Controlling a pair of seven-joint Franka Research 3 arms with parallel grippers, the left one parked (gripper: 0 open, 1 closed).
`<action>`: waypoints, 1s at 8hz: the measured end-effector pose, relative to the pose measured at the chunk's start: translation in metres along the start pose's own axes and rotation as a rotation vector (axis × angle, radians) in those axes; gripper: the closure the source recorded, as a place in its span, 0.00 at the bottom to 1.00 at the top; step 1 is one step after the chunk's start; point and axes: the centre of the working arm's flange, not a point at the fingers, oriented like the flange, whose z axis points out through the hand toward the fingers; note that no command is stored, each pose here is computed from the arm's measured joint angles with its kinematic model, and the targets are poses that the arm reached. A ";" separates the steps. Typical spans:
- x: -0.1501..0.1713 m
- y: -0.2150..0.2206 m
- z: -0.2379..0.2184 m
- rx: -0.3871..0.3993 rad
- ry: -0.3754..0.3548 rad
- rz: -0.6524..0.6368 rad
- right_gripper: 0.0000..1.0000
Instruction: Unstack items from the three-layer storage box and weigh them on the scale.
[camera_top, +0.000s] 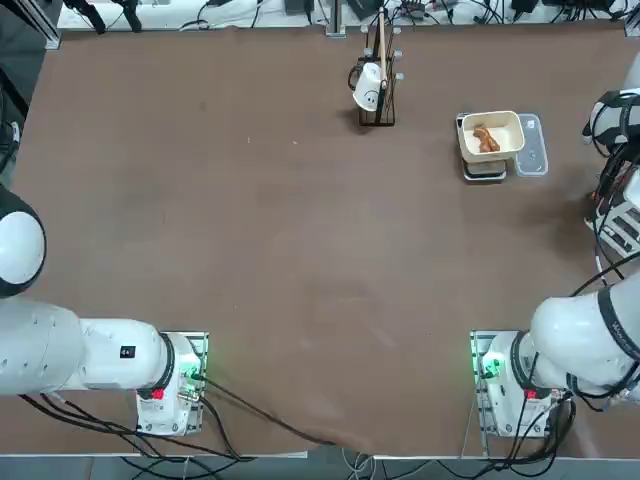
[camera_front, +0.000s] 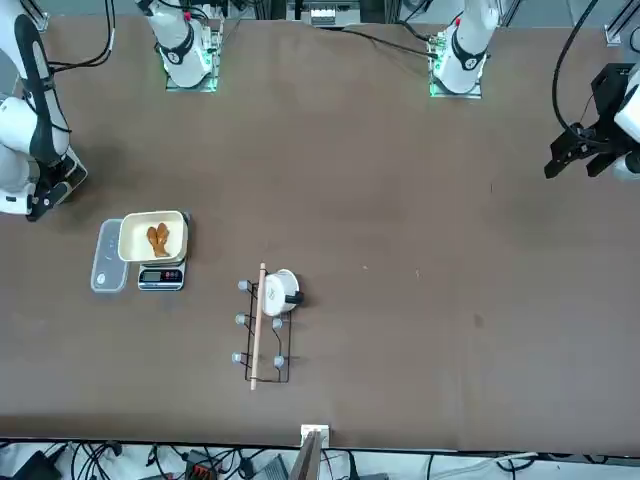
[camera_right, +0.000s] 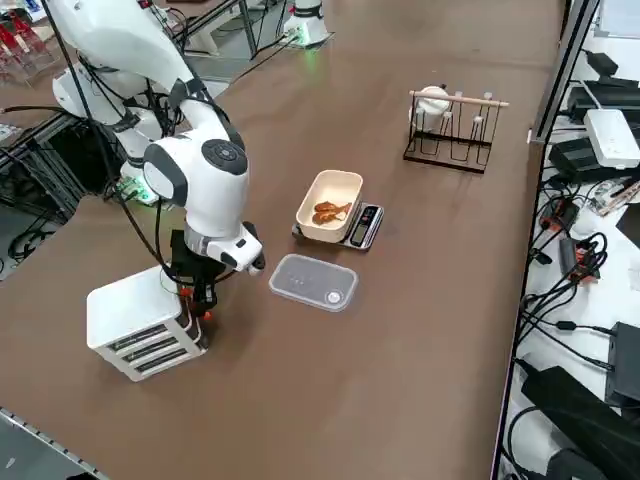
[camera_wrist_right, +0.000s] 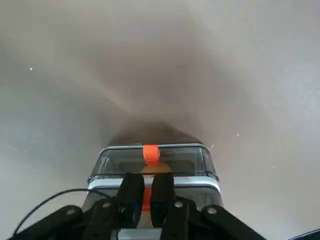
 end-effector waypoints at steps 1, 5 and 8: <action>0.000 0.000 0.000 0.000 0.000 0.000 0.88; 0.003 -0.001 -0.001 -0.004 0.002 0.009 0.88; 0.024 -0.005 -0.012 -0.030 0.011 0.000 0.88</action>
